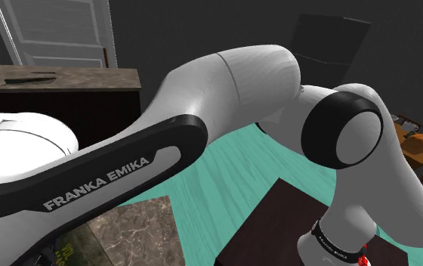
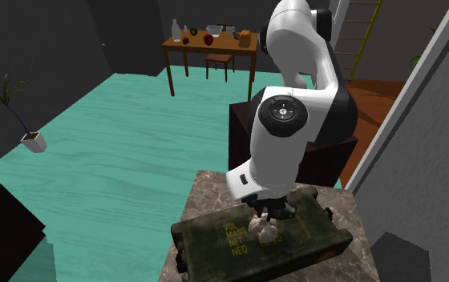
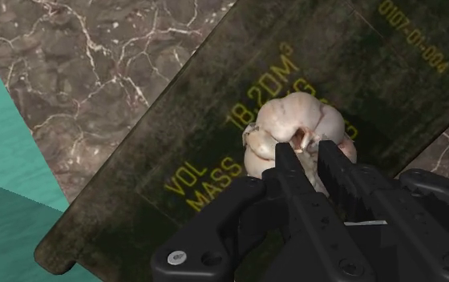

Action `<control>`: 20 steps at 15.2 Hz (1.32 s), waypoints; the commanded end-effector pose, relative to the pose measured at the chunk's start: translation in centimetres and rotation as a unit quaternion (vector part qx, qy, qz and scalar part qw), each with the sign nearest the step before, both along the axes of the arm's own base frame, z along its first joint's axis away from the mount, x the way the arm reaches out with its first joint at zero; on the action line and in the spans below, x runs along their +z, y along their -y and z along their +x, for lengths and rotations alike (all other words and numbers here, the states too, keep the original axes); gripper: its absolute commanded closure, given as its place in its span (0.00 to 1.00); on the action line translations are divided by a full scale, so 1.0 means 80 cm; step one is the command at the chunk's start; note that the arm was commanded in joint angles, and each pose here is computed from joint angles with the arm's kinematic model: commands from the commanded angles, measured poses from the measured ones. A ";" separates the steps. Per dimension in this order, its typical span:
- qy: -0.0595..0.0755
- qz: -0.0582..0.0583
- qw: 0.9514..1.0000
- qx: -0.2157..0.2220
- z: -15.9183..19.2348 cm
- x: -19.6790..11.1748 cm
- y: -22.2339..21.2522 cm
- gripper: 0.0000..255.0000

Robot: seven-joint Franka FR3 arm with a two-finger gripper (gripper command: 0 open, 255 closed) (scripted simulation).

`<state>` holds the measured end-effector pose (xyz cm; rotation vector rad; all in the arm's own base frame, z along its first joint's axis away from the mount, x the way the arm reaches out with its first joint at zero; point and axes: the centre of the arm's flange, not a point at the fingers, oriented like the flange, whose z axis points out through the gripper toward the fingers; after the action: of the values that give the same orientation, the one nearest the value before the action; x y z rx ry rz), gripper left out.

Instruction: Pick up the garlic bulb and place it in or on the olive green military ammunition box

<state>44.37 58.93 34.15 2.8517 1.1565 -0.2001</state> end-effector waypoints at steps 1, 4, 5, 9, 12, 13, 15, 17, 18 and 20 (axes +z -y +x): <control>0.000 0.000 1.000 0.000 0.000 0.000 0.000 1.00; 0.000 0.000 1.000 0.000 0.000 0.000 0.000 0.00; 0.000 0.000 1.000 0.000 0.000 0.000 0.000 0.00; 0.000 0.000 1.000 0.000 0.000 0.000 0.000 0.00; 0.000 0.000 1.000 0.000 0.005 0.049 -0.005 0.00; 0.000 0.000 1.000 0.000 0.006 0.062 -0.006 0.00; 0.000 0.000 1.000 0.000 0.006 0.062 -0.006 0.00; 0.000 0.000 1.000 0.000 0.006 0.062 -0.006 0.00; 0.000 0.000 1.000 0.000 0.006 0.062 -0.006 0.00; 0.000 0.000 1.000 0.000 0.006 0.062 -0.006 0.00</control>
<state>44.86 59.44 39.10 2.8520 1.1566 -0.1994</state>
